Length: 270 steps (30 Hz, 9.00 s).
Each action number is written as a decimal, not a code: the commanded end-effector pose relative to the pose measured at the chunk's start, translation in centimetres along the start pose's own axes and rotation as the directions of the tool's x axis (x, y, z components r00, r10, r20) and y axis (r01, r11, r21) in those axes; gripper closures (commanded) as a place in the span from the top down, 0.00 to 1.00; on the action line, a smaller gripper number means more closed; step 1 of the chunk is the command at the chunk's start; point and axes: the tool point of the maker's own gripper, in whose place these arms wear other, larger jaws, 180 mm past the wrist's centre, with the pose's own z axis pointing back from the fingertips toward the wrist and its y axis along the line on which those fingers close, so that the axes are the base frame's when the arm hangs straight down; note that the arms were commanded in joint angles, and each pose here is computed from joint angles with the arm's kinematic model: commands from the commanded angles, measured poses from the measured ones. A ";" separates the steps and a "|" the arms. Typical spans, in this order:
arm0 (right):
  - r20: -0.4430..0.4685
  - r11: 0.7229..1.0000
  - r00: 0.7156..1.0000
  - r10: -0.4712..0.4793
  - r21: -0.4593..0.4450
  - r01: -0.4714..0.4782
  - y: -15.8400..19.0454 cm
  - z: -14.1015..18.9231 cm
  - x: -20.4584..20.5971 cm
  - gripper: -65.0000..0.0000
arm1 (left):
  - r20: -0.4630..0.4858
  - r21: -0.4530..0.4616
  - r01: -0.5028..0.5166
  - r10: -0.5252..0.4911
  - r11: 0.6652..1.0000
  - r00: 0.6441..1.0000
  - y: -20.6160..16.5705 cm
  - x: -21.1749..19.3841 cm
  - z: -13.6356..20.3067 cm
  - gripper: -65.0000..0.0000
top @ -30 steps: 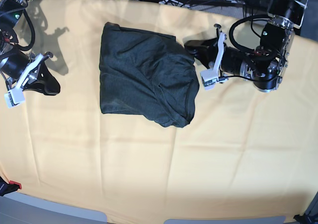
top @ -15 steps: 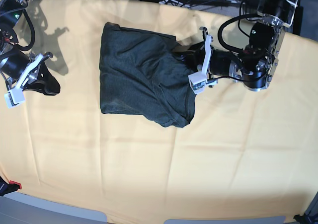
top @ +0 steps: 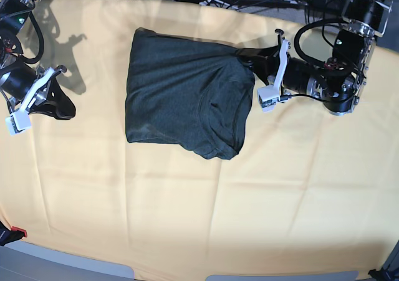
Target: Fold the T-shirt properly
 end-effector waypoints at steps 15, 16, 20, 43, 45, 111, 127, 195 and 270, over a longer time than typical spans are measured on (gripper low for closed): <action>0.110 0.999 0.993 0.033 0.019 -0.036 0.5 0.2 2.7 0.10 | 0.007 0.016 -0.053 0.053 0.998 0.999 0.1 0.2 0.2 0.50; 0.122 0.999 0.992 0.038 0.027 -0.041 0.7 -0.1 3.0 0.08 | 0.007 0.017 -0.053 0.053 0.998 0.999 0.1 0.2 0.2 0.60; 0.112 0.994 0.990 0.084 0.065 -0.091 1.8 -1.8 4.0 0.00 | 0.022 0.013 -0.006 0.005 1.000 1.000 -0.1 1.2 0.5 0.67; -0.196 0.933 0.915 0.354 0.143 -0.330 -0.8 -15.5 3.8 0.00 | 0.034 -0.185 0.194 -0.191 0.963 0.981 -7.8 2.4 -5.2 0.00; -0.206 0.913 0.890 0.406 0.128 -0.387 -0.8 -16.1 3.9 0.00 | -0.015 -0.149 0.222 -0.227 0.963 0.974 -7.4 1.7 -6.5 0.00; -0.414 0.865 0.793 0.448 0.424 -0.268 4.3 -11.2 -8.8 0.00 | -0.236 0.276 0.315 -0.254 0.908 0.938 8.9 3.5 -4.5 0.00; -0.272 0.950 0.946 0.178 0.299 -0.092 6.3 -7.1 -8.2 0.00 | -0.056 0.426 0.273 -0.276 0.862 0.960 16.0 14.1 1.0 0.00; 0.072 0.951 0.951 -0.301 0.095 0.294 -1.0 1.4 -3.9 0.00 | 0.506 0.292 -0.158 -0.012 0.943 0.863 12.0 12.7 18.6 0.00; -0.701 0.942 0.633 -0.330 -0.291 0.168 11.1 -1.7 -46.7 0.00 | 0.103 0.589 -0.601 0.688 0.539 0.719 2.5 -31.8 -16.2 0.00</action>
